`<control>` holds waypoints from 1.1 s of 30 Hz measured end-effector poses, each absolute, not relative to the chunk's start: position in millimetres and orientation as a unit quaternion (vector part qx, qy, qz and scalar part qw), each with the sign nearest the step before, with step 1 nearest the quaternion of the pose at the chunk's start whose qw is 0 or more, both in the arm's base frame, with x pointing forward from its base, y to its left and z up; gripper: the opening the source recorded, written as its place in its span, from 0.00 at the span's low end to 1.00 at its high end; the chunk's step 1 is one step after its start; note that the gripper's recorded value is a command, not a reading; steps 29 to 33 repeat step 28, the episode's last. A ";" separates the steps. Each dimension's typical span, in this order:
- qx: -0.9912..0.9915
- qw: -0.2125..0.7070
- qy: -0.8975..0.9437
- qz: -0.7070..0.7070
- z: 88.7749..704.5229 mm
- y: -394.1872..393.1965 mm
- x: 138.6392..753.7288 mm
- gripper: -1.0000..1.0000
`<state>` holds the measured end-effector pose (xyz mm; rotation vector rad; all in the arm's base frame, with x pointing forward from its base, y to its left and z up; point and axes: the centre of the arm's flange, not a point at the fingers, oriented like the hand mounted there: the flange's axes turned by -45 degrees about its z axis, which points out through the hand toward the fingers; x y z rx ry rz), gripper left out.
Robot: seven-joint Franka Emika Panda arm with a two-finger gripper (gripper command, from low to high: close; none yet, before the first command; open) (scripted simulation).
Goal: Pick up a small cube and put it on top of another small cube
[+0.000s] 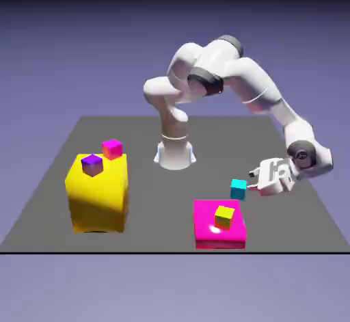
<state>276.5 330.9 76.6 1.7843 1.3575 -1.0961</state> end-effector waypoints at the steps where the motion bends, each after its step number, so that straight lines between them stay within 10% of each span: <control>1: 0.678 0.317 0.516 -0.417 73.1 327.1 275.1 0.00; 25: 0.568 0.390 0.635 -0.349 197.1 245.7 492.4 0.00; 26: 0.568 0.390 0.635 -0.350 191.8 240.1 492.5 1.00; 33: 0.568 0.390 0.635 -0.349 191.8 240.1 492.7 1.00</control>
